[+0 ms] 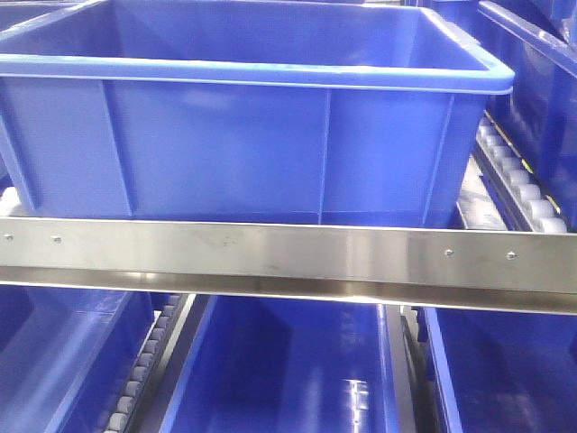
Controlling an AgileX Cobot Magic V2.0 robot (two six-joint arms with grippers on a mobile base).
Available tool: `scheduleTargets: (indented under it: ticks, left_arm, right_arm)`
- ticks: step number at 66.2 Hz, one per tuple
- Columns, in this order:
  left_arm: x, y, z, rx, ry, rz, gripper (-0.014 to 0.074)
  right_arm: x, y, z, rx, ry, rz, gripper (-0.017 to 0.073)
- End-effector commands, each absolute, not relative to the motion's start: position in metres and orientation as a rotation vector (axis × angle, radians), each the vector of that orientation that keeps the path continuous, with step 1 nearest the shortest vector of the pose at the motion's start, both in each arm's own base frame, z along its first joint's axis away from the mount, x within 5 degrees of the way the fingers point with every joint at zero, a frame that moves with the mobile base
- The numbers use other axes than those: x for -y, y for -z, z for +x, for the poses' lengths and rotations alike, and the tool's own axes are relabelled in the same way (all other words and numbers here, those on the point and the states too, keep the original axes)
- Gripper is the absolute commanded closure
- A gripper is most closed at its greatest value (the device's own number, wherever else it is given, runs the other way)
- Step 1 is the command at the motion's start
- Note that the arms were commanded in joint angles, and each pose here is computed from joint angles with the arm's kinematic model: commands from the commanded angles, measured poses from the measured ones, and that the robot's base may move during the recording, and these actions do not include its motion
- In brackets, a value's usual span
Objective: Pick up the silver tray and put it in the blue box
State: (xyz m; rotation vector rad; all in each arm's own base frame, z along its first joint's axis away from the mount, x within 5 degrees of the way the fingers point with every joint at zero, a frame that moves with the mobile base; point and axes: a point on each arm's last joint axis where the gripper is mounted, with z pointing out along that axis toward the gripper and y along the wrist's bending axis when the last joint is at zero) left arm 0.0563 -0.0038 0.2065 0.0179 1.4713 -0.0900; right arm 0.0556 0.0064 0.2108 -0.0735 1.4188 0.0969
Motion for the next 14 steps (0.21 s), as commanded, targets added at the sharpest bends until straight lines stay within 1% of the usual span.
scheduleTargets:
  ticks: [1,14]
  left_arm:
    - [0.0034,-0.2159,0.0533,-1.368,0.102,0.006,0.0688]
    - [0.0034,-0.2159,0.0533,-1.368,0.102,0.006,0.0688]
  right_arm:
    - [-0.0063,-0.2190,0.0523,-1.314,-0.092,-0.075,0.0511]
    - [-0.0063,-0.2190,0.0523,-1.314,-0.092,-0.075,0.0511]
